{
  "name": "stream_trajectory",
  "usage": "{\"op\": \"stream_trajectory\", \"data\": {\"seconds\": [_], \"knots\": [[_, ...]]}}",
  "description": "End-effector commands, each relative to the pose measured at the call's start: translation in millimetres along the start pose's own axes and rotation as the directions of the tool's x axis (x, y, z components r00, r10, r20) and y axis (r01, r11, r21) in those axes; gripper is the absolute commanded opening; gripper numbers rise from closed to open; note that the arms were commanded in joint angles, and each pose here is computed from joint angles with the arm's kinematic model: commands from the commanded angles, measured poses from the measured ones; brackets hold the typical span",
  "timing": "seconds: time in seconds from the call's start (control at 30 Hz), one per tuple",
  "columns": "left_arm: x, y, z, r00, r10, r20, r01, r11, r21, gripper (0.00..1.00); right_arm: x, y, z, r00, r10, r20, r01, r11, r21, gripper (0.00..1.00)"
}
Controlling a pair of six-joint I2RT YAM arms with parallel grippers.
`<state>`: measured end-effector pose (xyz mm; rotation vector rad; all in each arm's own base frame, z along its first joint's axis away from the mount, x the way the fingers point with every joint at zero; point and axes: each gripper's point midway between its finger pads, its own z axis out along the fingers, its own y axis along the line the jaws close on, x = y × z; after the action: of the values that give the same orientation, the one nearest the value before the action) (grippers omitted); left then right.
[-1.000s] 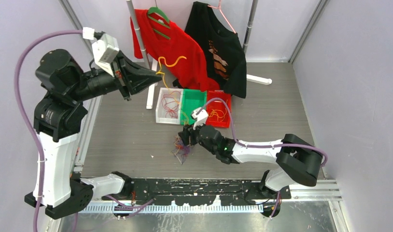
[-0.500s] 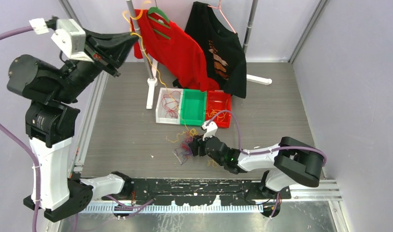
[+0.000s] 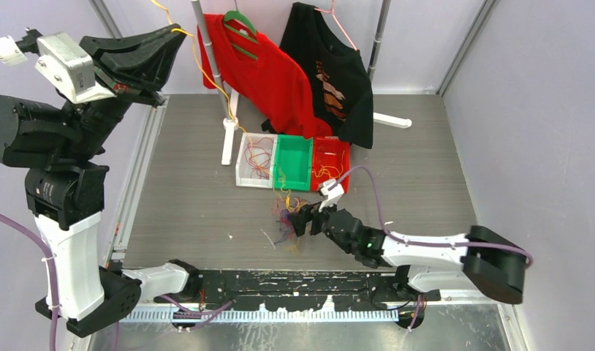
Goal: Untangle the cables
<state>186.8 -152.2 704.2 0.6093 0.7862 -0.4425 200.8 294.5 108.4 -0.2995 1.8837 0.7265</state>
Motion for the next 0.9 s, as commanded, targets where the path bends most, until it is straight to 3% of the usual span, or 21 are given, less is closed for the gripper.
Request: {"op": "stream_trajectory", "data": {"seconds": [0.0,0.17,0.4,0.67,0.87], "knots": [[-1,-14,-2,1.0,0.008,0.021,-0.01,0.997,0.073,0.0,-60,31,-18,0.995,-0.031,0.097,0.041,0.994,-0.099,0.82],[8,-25,-2,1.0,-0.025,-0.005,0.025,0.992,0.125,0.0,-102,67,-30,0.988,-0.07,0.135,0.099,0.971,-0.219,0.81],[8,-27,-5,1.0,-0.023,-0.014,0.025,0.991,0.131,0.0,-102,97,-8,0.991,-0.092,0.095,0.116,0.95,-0.29,0.74],[5,-29,-10,1.0,-0.025,-0.014,0.027,0.99,0.136,0.0,-109,93,33,0.989,-0.065,0.133,0.088,0.98,-0.176,0.6],[4,-32,-13,0.999,-0.029,-0.017,0.031,0.989,0.145,0.0,-106,112,50,0.992,-0.049,0.115,0.075,0.969,-0.236,0.63]]}}
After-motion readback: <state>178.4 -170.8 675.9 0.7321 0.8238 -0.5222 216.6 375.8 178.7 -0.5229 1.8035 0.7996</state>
